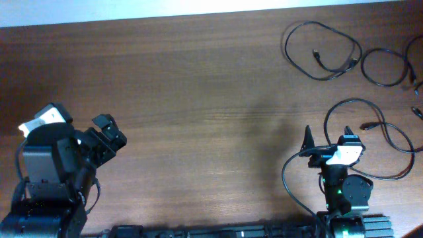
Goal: Untangle cables
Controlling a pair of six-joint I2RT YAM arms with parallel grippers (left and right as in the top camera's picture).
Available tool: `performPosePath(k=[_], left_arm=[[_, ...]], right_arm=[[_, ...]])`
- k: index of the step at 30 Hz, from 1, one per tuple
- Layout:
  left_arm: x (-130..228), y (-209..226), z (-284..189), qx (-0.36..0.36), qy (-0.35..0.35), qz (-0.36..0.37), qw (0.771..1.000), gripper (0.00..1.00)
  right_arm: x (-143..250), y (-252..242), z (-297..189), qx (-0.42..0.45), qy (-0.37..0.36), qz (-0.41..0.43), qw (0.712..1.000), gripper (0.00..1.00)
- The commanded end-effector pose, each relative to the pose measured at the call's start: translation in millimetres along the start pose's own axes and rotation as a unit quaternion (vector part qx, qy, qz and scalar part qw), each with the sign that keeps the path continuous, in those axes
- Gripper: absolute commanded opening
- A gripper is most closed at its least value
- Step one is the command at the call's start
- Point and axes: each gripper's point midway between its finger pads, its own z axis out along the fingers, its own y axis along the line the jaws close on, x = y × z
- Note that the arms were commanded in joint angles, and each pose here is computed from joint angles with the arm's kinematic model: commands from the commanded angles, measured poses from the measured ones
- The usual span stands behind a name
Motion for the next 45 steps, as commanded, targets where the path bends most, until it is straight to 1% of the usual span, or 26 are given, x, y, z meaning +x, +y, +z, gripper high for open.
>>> performPosePath(k=[1, 3, 5, 6, 7, 9, 12, 15, 18, 20, 22, 23, 24, 25, 27, 28, 30, 31, 33, 34, 35, 36, 37, 39, 40, 45], left_arm=[[-2.8, 2.2, -2.2, -0.005, -0.007, 0.006, 1.0, 0.99], [6.0, 10.0, -9.2, -0.012, 0.002, 0.008, 1.0, 0.99], [16.9, 17.7, -30.6, 0.001, -0.006, 0.01, 1.0, 0.99], [20.4, 17.6, -46.3, 0.028, -0.02, 0.006, 0.999, 0.99], [26.7, 28.0, -63.7, 0.034, -0.039, 0.001, 0.999, 0.99], [54.7, 52.9, -91.2, 0.049, -0.064, -0.006, 0.997, 0.99], [89.8, 76.2, -90.6, 0.06, -0.089, -0.014, 0.994, 0.99], [118.0, 90.1, -71.2, 0.059, -0.093, -0.017, 0.994, 0.99], [118.2, 88.8, -64.3, 0.089, -0.141, -0.027, 0.986, 0.99], [112.1, 85.4, -64.5, 0.097, -0.156, -0.031, 0.983, 0.99], [86.9, 77.1, -68.4, 0.108, -0.21, -0.037, 0.971, 0.99], [77.9, 71.7, -66.0, 0.108, -0.231, -0.008, 0.967, 0.99], [70.4, 66.4, -56.4, 0.106, -0.247, 0.003, 0.963, 0.99], [69.2, 59.7, -40.8, 0.114, -0.247, 0.003, 0.962, 0.99], [73.5, 50.2, -12.6, 0.127, -0.237, 0.011, 0.963, 0.99], [76.5, 46.9, 14.1, 0.126, -0.236, 0.012, 0.963, 0.99], [76.8, 41.7, 43.2, 0.134, -0.252, 0.01, 0.958, 0.99], [78.0, 37.7, 54.6, 0.141, -0.261, 0.023, 0.955, 0.99], [84.8, 18.8, 75.9, 0.179, -0.289, 0.096, 0.935, 0.99], [86.5, 15.3, 81.1, 0.189, -0.3, 0.107, 0.929, 0.99], [93.6, 9.8, 91.3, 0.202, -0.313, 0.137, 0.918, 0.99], [99.8, 9.9, 99.4, 0.201, -0.315, 0.155, 0.914, 0.99], [106.0, 12.3, 107.1, 0.191, -0.312, 0.178, 0.913, 0.99], [117.5, 8.3, 112.5, 0.184, -0.305, 0.26, 0.897, 0.99], [127.3, 12.1, 120.5, 0.176, -0.283, 0.281, 0.9, 0.99], [127.4, 13.9, 121.6, 0.169, -0.283, 0.284, 0.9, 0.99]], right_arm=[[4.2, 3.6, 0.4, -0.009, 0.004, -0.004, 1.0, 0.99], [4.2, 3.6, 0.4, -0.009, 0.004, -0.004, 1.0, 0.99], [4.2, 3.6, 0.4, -0.009, 0.004, -0.004, 1.0, 0.98], [4.2, 3.6, 0.4, -0.009, 0.004, -0.004, 1.0, 0.99], [4.2, 3.6, 0.4, -0.009, 0.004, -0.004, 1.0, 0.99], [4.2, 3.6, 0.4, -0.009, 0.004, -0.004, 1.0, 0.99], [4.2, 3.6, 0.4, -0.009, 0.004, -0.004, 1.0, 0.98], [4.2, 3.6, 0.4, -0.009, 0.004, -0.004, 1.0, 0.98], [4.2, 3.6, 0.4, -0.009, 0.004, -0.004, 1.0, 0.98], [4.2, 3.6, 0.4, -0.009, 0.004, -0.004, 1.0, 0.99], [4.2, 3.6, 0.4, -0.009, 0.004, -0.004, 1.0, 0.98], [4.2, 3.6, 0.4, -0.009, 0.004, -0.004, 1.0, 0.98], [4.2, 3.6, 0.4, -0.009, 0.004, -0.004, 1.0, 0.99], [4.2, 3.6, 0.4, -0.009, 0.004, -0.004, 1.0, 0.99], [4.2, 3.6, 0.4, -0.009, 0.004, -0.004, 1.0, 0.99], [4.2, 3.6, 0.4, -0.009, 0.004, -0.004, 1.0, 0.99], [4.2, 3.6, 0.4, -0.009, 0.004, -0.004, 1.0, 0.98], [4.2, 3.6, 0.4, -0.009, 0.004, -0.004, 1.0, 0.99], [4.2, 3.6, 0.4, -0.009, 0.004, -0.004, 1.0, 0.98], [4.2, 3.6, 0.4, -0.009, 0.004, -0.004, 1.0, 0.98], [4.2, 3.6, 0.4, -0.009, 0.004, -0.004, 1.0, 0.98], [4.2, 3.6, 0.4, -0.009, 0.004, -0.004, 1.0, 0.98], [4.2, 3.6, 0.4, -0.009, 0.004, -0.004, 1.0, 0.98], [4.2, 3.6, 0.4, -0.009, 0.004, -0.004, 1.0, 0.99], [4.2, 3.6, 0.4, -0.009, 0.004, -0.004, 1.0, 0.98], [4.2, 3.6, 0.4, -0.009, 0.004, -0.004, 1.0, 0.98]])
